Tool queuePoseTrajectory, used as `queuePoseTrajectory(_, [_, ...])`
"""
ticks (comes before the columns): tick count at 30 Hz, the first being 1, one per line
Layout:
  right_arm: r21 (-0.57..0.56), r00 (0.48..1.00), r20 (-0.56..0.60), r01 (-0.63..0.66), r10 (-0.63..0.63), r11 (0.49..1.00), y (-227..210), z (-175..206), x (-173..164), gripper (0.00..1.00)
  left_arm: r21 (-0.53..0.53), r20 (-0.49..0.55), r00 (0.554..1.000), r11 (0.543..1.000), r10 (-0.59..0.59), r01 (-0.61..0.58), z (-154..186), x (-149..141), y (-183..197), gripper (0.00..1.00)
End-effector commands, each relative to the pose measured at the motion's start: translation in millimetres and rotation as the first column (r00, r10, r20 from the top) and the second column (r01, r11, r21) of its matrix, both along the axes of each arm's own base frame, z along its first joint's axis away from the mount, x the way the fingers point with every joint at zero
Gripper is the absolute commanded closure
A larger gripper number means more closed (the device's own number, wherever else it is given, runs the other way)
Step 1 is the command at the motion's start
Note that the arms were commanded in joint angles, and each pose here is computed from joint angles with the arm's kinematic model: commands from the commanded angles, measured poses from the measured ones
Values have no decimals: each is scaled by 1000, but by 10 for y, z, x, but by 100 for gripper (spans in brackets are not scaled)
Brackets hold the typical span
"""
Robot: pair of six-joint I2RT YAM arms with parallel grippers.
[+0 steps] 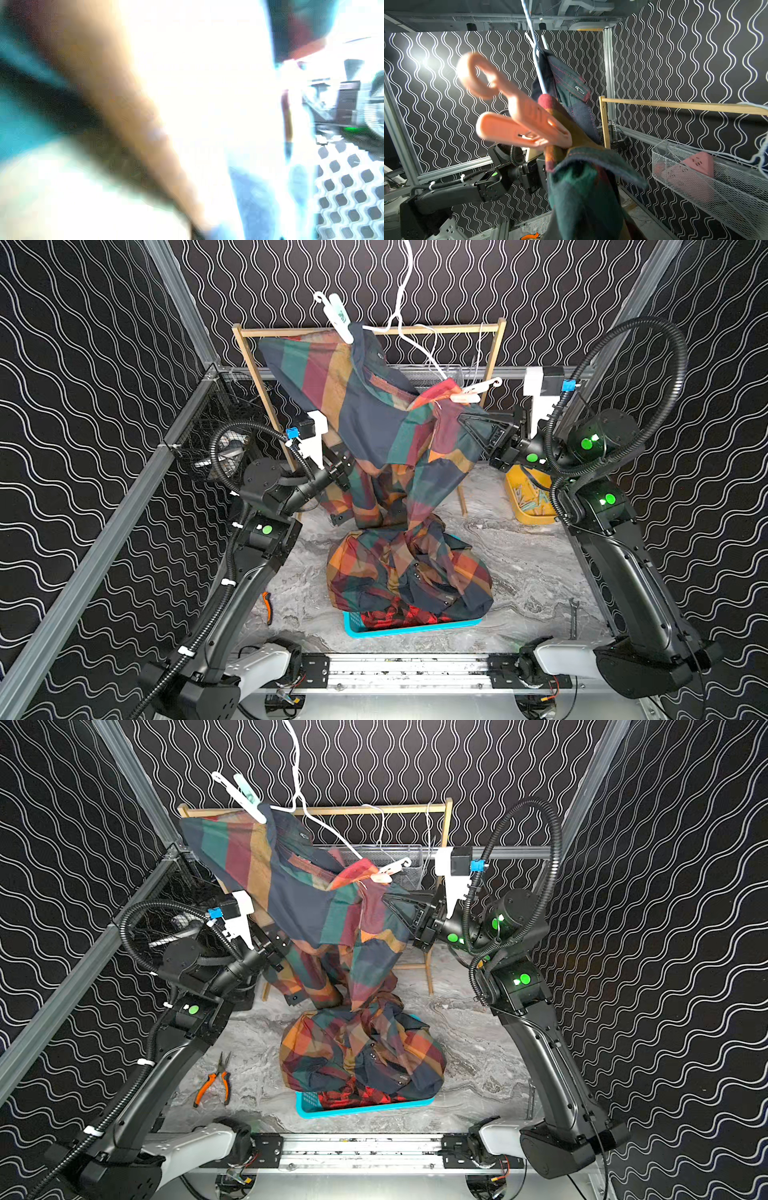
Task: Remove the clothespins securing long-sleeve shirts to the hanger
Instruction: Place the long-sleeve shirt at the bin.
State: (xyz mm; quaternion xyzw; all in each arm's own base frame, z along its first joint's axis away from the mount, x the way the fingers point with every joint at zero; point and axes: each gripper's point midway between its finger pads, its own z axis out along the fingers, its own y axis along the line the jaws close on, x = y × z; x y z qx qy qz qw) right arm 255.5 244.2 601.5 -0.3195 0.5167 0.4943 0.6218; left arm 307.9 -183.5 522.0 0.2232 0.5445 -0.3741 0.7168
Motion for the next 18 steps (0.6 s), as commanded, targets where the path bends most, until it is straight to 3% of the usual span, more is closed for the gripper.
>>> queuePoseTrajectory(1, [58, 998, 55, -22, 19, 998, -81, 220, -172, 100, -10, 14, 992, 992, -125, 125, 77, -274, -203, 100])
queuePoseTrajectory(7, [48, 1000, 4, -7, 7, 999, -162, 89, -279, 100, -46, -36, 976, 976, -214, 212, -109, -492, -404, 100])
queuePoseTrajectory(12, [41, 995, -94, -38, 41, 998, -195, -181, -397, 100, -33, -155, 952, 964, -265, 263, -599, -570, -673, 100])
queuePoseTrajectory(18, [1, 967, -252, -35, 34, 999, -227, -814, -446, 100, 28, -300, 927, 970, -224, 243, -1313, -685, -837, 100])
